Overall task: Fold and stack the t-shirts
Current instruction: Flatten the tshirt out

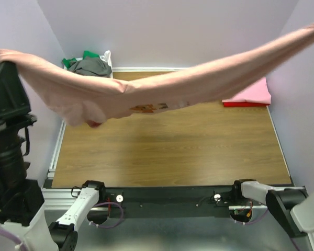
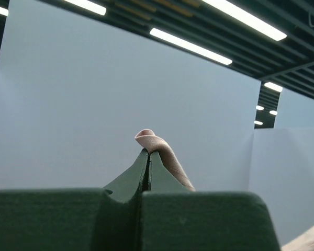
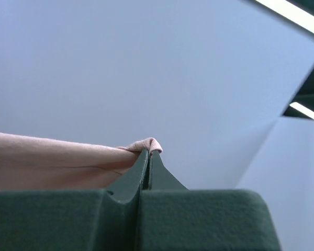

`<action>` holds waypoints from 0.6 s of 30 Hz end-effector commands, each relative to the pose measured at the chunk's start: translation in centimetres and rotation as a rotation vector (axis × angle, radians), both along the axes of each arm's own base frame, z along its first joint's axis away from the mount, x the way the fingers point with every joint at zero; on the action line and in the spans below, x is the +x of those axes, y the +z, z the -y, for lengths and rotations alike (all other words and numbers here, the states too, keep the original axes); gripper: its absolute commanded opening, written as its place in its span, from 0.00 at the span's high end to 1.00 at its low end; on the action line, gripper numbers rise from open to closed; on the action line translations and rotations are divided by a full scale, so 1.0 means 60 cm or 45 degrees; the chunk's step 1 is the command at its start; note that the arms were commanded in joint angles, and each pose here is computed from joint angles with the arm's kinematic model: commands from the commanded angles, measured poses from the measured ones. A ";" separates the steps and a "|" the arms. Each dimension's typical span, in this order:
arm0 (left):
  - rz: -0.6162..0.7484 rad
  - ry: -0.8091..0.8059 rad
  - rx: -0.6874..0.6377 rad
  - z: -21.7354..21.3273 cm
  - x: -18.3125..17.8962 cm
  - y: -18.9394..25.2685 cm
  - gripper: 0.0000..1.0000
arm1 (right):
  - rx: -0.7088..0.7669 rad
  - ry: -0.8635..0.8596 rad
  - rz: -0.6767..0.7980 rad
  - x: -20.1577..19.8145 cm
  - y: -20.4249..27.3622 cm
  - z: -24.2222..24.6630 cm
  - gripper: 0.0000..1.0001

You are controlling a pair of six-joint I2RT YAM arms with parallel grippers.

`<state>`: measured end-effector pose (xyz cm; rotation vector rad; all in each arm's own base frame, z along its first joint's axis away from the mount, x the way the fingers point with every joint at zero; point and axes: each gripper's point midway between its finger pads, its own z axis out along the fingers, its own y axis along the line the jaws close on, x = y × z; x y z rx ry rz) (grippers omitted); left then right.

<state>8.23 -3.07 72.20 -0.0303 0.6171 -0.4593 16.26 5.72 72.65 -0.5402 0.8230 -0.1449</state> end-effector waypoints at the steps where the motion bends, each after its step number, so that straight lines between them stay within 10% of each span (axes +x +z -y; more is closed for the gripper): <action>1: 0.124 -0.005 -0.020 -0.007 -0.067 0.037 1.00 | 0.122 -0.158 0.186 -0.064 0.053 0.049 1.00; 10: 0.138 0.005 -0.018 -0.009 -0.066 0.042 1.00 | 0.153 -0.171 0.153 -0.057 0.037 0.055 0.99; 18: -0.286 -0.003 0.049 0.027 0.200 -0.156 1.00 | 0.057 -0.170 -0.339 0.143 -0.176 0.033 0.99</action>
